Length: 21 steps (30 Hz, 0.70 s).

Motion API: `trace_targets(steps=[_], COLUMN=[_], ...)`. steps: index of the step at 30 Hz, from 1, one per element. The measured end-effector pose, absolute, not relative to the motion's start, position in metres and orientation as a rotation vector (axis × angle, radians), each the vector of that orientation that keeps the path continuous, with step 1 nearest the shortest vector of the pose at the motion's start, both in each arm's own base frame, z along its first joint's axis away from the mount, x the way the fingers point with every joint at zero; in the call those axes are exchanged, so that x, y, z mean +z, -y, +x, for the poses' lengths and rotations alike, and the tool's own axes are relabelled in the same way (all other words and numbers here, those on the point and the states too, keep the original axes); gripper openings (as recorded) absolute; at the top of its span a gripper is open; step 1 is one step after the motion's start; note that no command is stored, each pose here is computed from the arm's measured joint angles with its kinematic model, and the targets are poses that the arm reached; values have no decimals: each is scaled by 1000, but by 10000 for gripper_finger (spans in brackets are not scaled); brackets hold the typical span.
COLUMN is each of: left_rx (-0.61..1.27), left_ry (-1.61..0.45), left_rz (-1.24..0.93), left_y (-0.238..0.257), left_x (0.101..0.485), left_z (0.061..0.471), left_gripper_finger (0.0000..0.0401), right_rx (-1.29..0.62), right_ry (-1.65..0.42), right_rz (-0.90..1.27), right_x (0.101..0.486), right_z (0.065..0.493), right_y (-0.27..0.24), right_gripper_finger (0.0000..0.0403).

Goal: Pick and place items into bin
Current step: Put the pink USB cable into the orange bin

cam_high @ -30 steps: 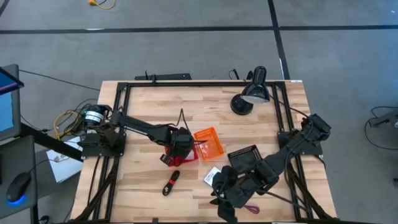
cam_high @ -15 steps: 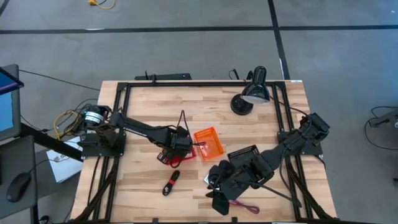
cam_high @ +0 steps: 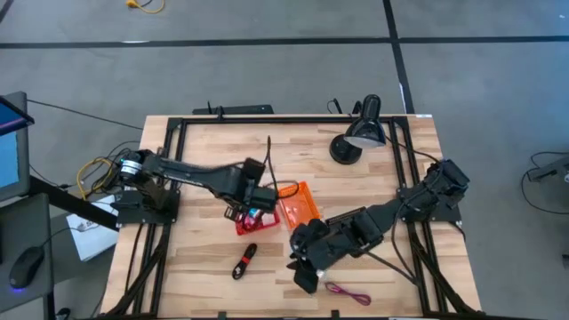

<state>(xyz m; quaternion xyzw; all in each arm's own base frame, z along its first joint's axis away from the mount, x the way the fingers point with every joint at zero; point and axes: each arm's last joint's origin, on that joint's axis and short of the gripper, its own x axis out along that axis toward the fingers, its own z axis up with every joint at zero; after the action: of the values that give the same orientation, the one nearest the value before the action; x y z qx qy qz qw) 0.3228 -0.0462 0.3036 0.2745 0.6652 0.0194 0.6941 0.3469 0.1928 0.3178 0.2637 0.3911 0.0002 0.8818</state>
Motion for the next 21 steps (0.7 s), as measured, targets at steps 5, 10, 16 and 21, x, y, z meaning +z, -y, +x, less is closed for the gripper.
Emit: trace_targets(steps=[5,10,16,21], left_rx=[176,146,227,278], left_ry=[-1404,-1263,-1118,-1022], left_rz=[544,462,279,87], left_y=[43,39,32,36], left_x=[357,398,428,422], left_z=[314,284,225,177], left_gripper_finger=[229,229,229,229], right_rx=[-58,-152,-192,-301], right_ry=[-924,-1059,-1006,-962], right_rz=[625,601,537,430], right_x=[312,302,302,299], right_z=[345,322,300,273], right_y=[-182,-196,-225,-241], right_gripper_finger=[129,108,98,98])
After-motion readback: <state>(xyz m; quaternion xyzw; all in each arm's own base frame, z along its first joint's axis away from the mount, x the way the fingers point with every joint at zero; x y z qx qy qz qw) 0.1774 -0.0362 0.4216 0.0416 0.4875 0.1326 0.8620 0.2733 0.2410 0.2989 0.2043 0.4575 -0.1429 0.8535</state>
